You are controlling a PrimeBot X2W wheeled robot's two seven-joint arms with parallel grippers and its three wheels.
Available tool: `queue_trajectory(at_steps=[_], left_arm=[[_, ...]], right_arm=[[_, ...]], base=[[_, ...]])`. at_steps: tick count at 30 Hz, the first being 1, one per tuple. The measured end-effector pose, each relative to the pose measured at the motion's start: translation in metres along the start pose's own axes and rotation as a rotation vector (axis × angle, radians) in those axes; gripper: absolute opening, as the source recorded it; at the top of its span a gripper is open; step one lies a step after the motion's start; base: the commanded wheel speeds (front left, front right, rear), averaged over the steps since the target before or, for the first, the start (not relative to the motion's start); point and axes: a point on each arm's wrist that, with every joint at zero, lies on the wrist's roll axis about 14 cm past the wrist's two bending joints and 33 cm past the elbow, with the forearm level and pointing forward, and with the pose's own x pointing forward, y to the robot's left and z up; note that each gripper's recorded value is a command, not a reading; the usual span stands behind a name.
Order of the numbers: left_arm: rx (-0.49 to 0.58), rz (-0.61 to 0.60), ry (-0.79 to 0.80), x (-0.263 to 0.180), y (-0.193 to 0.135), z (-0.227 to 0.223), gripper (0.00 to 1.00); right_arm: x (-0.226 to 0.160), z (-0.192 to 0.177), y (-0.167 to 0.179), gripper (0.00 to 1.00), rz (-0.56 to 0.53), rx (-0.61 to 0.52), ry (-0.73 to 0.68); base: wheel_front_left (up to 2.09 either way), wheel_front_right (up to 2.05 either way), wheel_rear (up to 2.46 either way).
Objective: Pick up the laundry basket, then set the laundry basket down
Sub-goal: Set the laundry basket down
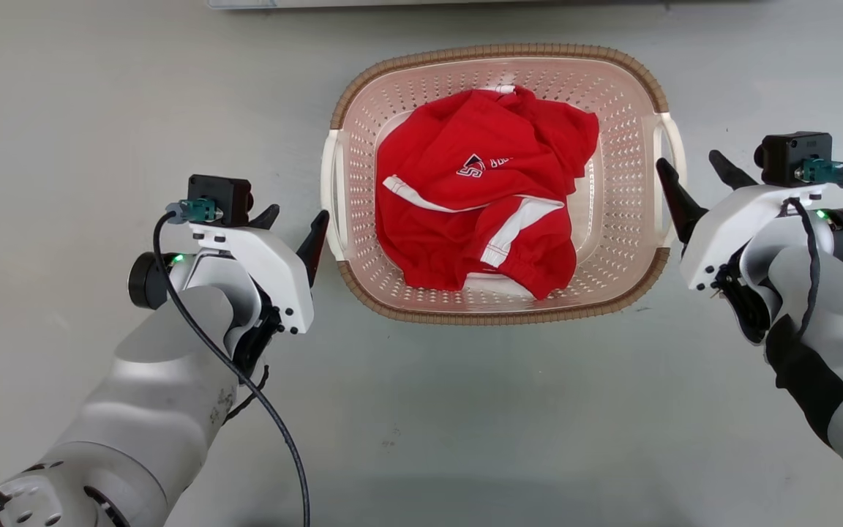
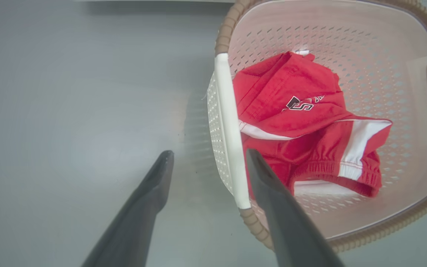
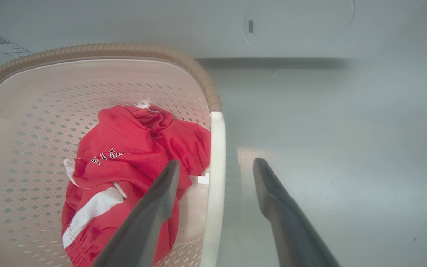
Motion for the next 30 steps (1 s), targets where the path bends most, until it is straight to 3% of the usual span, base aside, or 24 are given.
queue_trajectory(at_steps=[30], left_arm=[[-0.025, 0.062, -0.177, -0.072, -0.001, 0.028, 1.00]], right_arm=[[-0.052, 0.040, 0.042, 1.00, 0.022, -0.075, -0.112]], base=[[0.00, 0.00, 0.00]])
